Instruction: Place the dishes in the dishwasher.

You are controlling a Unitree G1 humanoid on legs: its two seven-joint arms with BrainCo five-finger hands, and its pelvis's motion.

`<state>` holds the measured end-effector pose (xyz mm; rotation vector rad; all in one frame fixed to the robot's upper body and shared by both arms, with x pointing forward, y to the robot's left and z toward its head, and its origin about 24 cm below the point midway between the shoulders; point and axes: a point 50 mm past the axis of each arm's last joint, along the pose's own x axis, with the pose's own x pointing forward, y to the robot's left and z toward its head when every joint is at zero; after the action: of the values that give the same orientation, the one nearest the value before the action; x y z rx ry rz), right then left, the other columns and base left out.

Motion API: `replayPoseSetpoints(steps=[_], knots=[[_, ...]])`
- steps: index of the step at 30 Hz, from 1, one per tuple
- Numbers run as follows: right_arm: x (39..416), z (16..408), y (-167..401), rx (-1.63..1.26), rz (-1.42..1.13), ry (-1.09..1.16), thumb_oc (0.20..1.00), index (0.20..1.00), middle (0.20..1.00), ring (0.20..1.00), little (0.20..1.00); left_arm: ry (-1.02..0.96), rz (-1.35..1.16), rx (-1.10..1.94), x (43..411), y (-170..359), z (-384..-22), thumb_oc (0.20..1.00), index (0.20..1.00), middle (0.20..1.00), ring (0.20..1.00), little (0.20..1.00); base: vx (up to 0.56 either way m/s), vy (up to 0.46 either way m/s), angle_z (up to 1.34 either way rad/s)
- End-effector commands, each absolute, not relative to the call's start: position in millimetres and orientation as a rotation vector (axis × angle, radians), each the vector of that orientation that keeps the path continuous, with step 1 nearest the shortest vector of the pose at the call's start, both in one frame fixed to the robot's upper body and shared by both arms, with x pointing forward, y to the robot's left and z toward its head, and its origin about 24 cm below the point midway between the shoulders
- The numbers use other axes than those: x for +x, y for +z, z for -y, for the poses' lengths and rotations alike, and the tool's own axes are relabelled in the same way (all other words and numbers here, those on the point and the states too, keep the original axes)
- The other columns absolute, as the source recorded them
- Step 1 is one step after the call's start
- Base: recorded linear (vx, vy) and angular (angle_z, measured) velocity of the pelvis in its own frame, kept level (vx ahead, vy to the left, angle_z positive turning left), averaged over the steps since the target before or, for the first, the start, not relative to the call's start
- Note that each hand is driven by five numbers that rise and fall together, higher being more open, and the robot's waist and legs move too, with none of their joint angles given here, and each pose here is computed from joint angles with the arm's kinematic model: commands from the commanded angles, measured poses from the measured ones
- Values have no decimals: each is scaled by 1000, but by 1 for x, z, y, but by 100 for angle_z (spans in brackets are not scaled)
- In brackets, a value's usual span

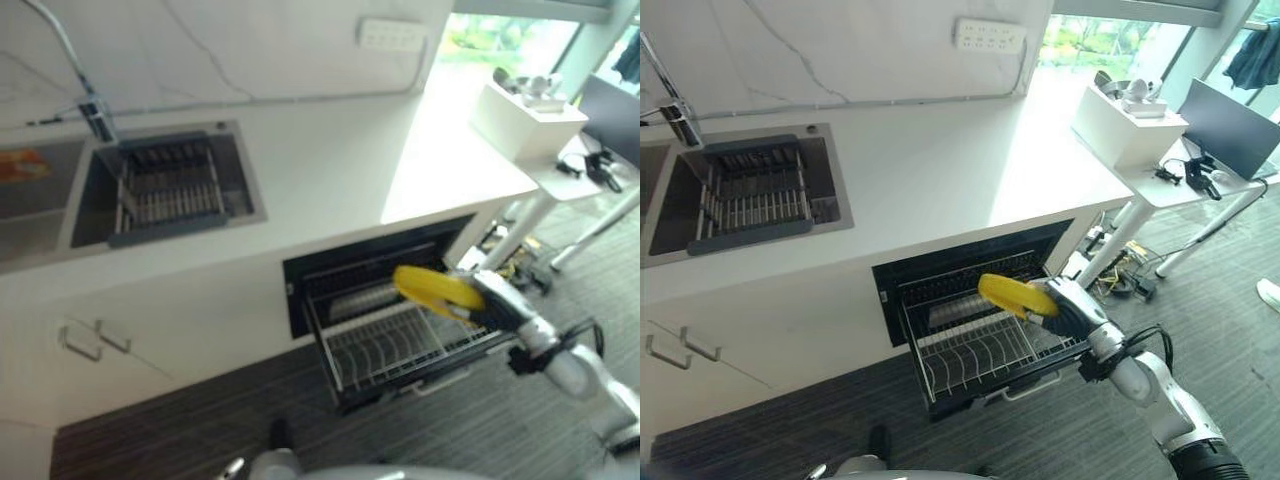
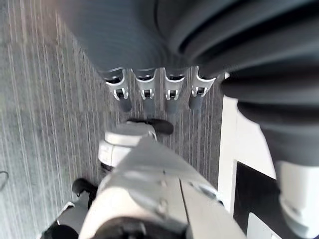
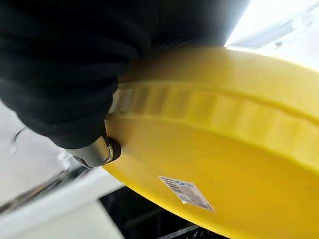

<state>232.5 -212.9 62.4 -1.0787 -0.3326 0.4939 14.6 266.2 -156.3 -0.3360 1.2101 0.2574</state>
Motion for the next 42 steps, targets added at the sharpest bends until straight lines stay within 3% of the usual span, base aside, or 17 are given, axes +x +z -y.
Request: replayPoseSetpoints(steps=[1,18,21,27,42], knots=[[254,214,92,-1186,520,442,200,200,200,200,200,189,-1221,-282,30,-156,-267,1000,1000,1000,1000,1000,-6,-3,20],[298,220,25,-1444,222,289,200,200,200,200,200,188,-1198,-64,47,-149,-286,1000,1000,1000,1000,1000,20,-10,19],[305,227,20,-1468,146,227,200,200,200,200,200,261,-1081,82,67,-140,-297,1000,1000,1000,1000,1000,0,-35,26],[332,251,42,-1583,92,76,200,200,200,200,200,315,-777,209,134,-106,-312,1000,1000,1000,1000,1000,-227,-69,27],[360,295,95,-1690,-82,-125,200,200,200,200,200,257,-599,102,175,-84,-294,1000,1000,1000,1000,1000,-112,-9,9]])
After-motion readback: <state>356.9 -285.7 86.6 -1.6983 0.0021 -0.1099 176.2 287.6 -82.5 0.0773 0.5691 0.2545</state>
